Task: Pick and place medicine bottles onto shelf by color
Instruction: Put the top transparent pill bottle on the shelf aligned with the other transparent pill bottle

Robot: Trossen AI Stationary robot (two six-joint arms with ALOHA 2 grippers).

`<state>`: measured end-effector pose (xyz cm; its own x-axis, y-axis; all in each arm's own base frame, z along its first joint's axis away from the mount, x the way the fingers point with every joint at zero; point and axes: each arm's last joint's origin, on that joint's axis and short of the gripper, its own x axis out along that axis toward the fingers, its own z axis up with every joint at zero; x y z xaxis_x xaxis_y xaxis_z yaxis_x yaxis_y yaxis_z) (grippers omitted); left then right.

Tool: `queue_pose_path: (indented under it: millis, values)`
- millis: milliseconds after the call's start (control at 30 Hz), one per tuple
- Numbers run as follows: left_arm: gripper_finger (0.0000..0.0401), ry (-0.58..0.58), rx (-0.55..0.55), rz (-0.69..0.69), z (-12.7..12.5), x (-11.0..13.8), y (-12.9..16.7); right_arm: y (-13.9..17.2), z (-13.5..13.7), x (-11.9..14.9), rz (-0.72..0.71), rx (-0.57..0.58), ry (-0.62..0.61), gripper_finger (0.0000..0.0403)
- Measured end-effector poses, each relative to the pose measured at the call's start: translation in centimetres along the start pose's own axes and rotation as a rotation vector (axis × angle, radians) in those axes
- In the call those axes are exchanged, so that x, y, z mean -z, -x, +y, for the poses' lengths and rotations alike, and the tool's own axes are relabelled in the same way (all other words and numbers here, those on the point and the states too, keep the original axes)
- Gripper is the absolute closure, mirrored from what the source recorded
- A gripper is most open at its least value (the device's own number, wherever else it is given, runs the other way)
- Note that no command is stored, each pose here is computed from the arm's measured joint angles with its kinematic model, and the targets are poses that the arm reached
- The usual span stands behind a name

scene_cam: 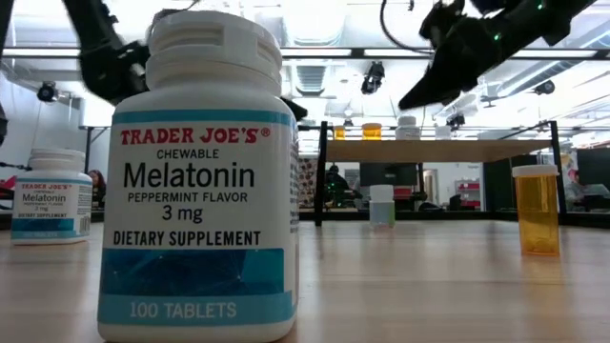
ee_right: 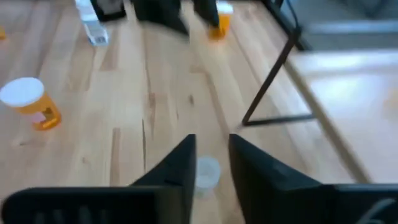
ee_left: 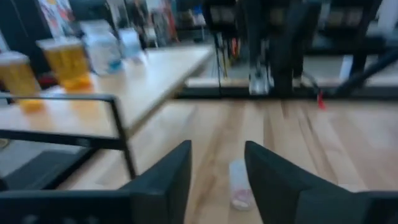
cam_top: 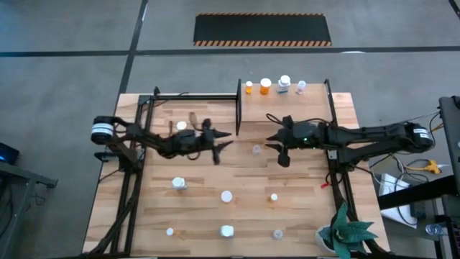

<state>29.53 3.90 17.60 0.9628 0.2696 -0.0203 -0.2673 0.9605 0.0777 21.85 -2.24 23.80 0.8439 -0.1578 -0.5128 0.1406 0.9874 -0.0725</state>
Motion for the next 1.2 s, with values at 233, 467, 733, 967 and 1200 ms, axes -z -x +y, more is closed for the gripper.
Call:
queue_pose_path:
  millis: [233, 467, 733, 967, 1200]
  values:
    - [0.0359, 0.038, -0.027, -0.111, 1.6, 1.4, 3.2, -2.7, 0.1, 1.4, 0.122, 0.052, -0.129, 0.0184]
    - [0.0399, 0.026, -0.052, -0.084, 2.4, 2.0, 3.5, -5.8, 0.3, 1.7, 0.219, 0.105, -0.193, 0.0076]
    - [0.0398, 0.02, -0.056, -0.069, 2.5, 2.2, 3.5, -8.9, 0.5, 2.3, 0.311, 0.136, -0.211, 0.0054]
    - [0.0397, 0.019, -0.056, -0.066, 2.5, 2.2, 3.6, -10.3, 0.6, 2.9, 0.358, 0.143, -0.209, 0.0095]
    - [0.0397, 0.018, -0.056, -0.066, 2.5, 2.2, 3.6, -10.8, 0.6, 3.3, 0.378, 0.151, -0.205, 0.0201]
